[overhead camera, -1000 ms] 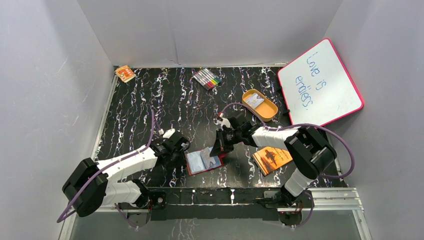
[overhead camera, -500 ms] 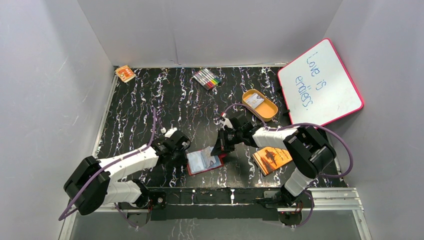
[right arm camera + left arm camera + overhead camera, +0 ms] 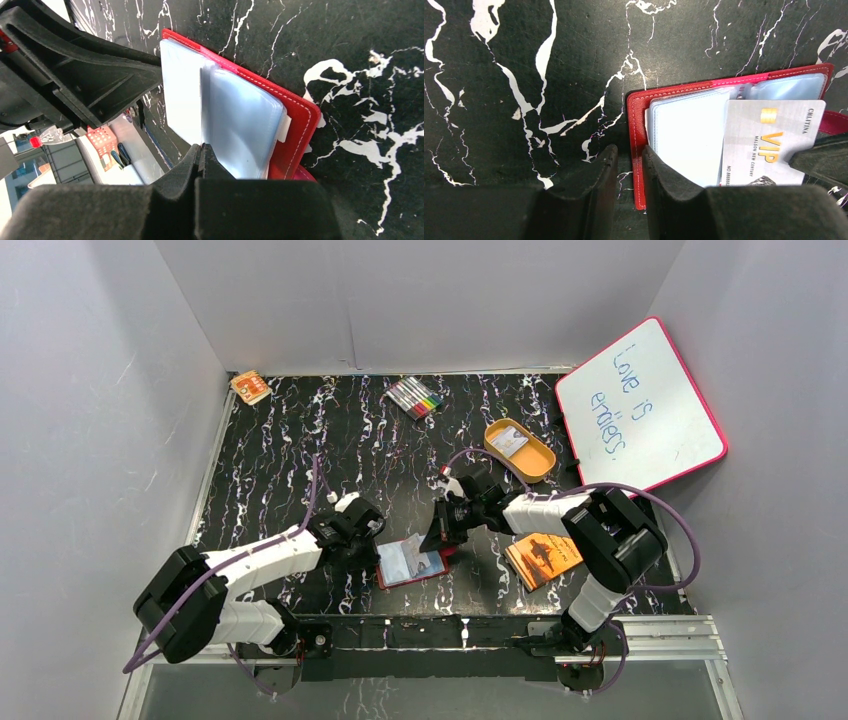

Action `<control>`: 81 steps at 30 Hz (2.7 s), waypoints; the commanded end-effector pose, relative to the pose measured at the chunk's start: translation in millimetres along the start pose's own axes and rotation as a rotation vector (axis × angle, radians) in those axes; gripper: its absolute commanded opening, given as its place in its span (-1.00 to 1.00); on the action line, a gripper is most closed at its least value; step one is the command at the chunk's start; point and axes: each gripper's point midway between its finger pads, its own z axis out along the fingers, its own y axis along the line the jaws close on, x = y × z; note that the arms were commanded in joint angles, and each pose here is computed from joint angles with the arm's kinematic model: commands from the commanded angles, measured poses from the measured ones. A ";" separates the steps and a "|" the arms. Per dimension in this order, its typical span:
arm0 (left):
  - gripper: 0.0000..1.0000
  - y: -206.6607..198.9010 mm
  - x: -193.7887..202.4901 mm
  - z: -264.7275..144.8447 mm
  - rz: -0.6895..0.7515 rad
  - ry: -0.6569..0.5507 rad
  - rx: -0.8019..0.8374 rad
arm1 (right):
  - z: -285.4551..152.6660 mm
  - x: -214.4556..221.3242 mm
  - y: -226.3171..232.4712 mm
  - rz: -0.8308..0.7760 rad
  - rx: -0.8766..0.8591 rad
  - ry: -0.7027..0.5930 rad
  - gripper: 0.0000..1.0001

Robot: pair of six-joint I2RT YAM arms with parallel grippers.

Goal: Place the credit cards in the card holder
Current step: Insert the credit card into the card holder.

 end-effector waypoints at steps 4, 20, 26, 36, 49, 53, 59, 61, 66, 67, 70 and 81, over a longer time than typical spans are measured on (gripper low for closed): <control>-0.55 24.1 17.1 6.6 0.031 0.061 -0.084 | 3.1 -0.9 2.5 -0.008 -0.026 0.010 -1.00; -0.56 25.7 19.0 7.7 0.031 0.067 -0.087 | 2.1 6.8 -1.1 0.018 -0.031 0.017 -1.00; -0.56 25.6 20.5 7.9 0.030 0.072 -0.085 | 6.5 3.4 4.5 0.017 -0.051 0.017 -1.00; -0.58 25.4 23.7 9.5 0.026 0.085 -0.079 | 11.3 2.7 3.0 0.020 -0.062 0.011 -1.00; -0.60 23.9 27.2 11.3 0.023 0.101 -0.071 | 18.1 -0.1 -8.1 0.035 -0.029 -0.024 -1.00; -0.60 24.6 28.2 11.4 0.020 0.104 -0.071 | 20.2 3.2 -11.4 0.044 -0.022 -0.022 -1.00; -0.61 25.3 29.6 11.5 0.021 0.108 -0.072 | 23.2 9.6 -14.8 0.052 -0.019 -0.008 -1.00; -0.62 25.0 29.2 11.6 0.019 0.107 -0.072 | 24.2 11.1 -12.9 0.047 -0.024 0.000 -1.00; -0.63 22.5 28.9 11.7 0.019 0.111 -0.065 | 26.4 14.8 -12.6 0.049 -0.018 0.009 -1.00; -0.63 21.9 28.9 11.8 0.020 0.111 -0.062 | 27.5 15.8 -12.4 0.050 -0.015 0.011 -1.00; -0.64 21.9 30.0 12.0 0.020 0.116 -0.060 | 30.4 18.1 -11.9 0.052 -0.008 0.012 -1.00; -0.67 21.8 30.9 11.8 0.018 0.118 -0.054 | 36.9 16.9 -8.3 0.083 0.020 -0.026 -1.00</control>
